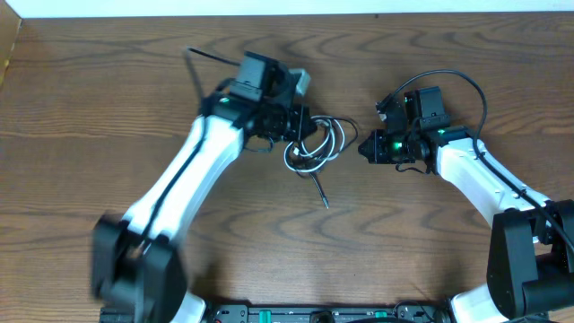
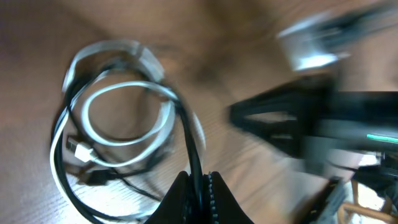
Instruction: Untangle cables
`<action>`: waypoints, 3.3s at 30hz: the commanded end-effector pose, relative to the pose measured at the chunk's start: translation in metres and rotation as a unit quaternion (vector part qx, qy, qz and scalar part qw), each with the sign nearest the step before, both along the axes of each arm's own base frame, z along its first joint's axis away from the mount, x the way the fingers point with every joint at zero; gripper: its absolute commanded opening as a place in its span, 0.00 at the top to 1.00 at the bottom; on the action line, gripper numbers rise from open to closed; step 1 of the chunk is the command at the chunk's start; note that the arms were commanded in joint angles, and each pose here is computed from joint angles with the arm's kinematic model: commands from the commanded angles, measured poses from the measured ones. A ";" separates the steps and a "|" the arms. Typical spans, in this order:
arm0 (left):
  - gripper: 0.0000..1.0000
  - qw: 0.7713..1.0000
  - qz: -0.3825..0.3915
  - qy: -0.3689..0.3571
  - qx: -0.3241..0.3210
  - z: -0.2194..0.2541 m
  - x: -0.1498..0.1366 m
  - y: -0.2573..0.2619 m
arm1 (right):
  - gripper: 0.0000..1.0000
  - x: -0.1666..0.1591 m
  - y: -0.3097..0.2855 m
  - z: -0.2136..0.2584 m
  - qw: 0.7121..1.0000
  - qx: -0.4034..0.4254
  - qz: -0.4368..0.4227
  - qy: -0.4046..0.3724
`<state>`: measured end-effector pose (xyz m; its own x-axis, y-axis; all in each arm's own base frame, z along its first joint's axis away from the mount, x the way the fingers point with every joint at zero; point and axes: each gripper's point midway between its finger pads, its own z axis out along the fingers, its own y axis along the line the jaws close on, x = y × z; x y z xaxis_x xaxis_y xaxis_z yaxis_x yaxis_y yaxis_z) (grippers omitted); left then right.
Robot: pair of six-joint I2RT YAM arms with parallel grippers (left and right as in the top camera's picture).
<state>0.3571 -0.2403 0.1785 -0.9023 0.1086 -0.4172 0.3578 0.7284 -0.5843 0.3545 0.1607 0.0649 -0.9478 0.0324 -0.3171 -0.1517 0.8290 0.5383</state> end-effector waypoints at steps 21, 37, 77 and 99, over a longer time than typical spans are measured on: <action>0.93 0.973 0.039 -0.195 -0.120 0.170 -0.010 0.015 | 0.82 0.006 0.012 0.105 0.988 0.085 0.017 -0.128; 0.93 0.902 0.094 -0.280 -0.314 0.300 -0.010 0.032 | 0.75 -0.002 0.031 0.099 0.986 0.067 0.057 -0.142; 0.93 0.840 0.087 -0.331 -0.421 0.369 -0.026 0.041 | 0.51 -0.029 0.056 0.030 0.996 0.058 -0.033 0.060; 0.92 0.849 0.157 -0.327 -0.385 0.349 0.010 0.079 | 0.38 -0.062 0.090 0.011 0.989 -0.002 -0.103 0.110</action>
